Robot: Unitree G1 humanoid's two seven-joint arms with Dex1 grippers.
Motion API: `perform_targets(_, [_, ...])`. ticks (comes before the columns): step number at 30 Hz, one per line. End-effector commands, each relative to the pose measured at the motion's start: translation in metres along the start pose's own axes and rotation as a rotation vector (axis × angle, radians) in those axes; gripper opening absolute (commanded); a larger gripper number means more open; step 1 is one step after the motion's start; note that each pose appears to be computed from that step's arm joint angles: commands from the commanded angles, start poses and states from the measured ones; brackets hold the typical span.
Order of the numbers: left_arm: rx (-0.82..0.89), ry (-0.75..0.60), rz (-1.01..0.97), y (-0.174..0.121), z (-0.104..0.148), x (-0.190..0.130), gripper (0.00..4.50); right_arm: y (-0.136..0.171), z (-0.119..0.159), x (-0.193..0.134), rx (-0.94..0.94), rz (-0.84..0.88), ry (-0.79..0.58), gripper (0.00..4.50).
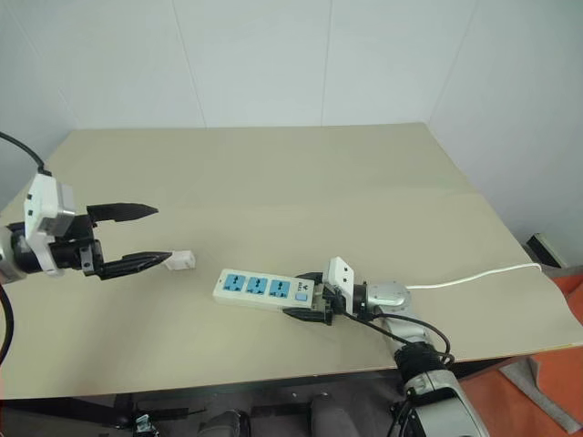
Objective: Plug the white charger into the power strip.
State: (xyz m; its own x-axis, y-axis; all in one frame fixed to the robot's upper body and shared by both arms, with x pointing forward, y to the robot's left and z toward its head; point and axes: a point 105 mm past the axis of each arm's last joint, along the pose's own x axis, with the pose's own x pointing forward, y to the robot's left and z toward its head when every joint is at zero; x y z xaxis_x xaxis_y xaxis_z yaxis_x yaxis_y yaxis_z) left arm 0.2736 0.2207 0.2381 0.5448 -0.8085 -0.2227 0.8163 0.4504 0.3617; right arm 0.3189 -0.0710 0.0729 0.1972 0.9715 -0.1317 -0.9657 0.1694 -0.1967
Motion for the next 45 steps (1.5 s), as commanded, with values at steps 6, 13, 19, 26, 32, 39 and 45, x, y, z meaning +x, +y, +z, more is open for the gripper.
perform_targets(6, [0.076, 0.077, -0.028, 0.017, 0.006, 0.004, 4.5, 0.008, 0.014, 0.024, -0.044, 0.093, -0.044, 3.42])
perform_targets(13, [0.209, 0.221, -0.114, 0.05, 0.02, 0.034, 4.5, 0.024, 0.015, 0.03, -0.048, 0.269, -0.021, 3.42])
perform_targets(19, [0.055, 0.54, -0.153, 0.072, 0.021, 0.065, 4.5, 0.026, 0.013, 0.036, -0.046, 0.304, -0.011, 3.42])
perform_targets(26, [0.073, 0.909, -0.244, 0.067, -0.003, 0.072, 4.5, 0.026, 0.009, 0.034, -0.036, 0.293, 0.007, 3.42])
perform_targets(32, [0.18, 1.142, -0.355, 0.064, -0.044, 0.065, 4.5, 0.024, 0.008, 0.031, -0.033, 0.269, 0.019, 3.42])
perform_targets(39, [0.163, 1.177, -0.359, 0.064, -0.061, 0.082, 4.5, 0.024, 0.008, 0.029, -0.025, 0.243, 0.019, 3.42])
perform_targets(45, [0.195, 1.186, -0.34, 0.064, -0.074, 0.094, 4.5, 0.024, 0.009, 0.03, -0.014, 0.218, 0.013, 3.42])
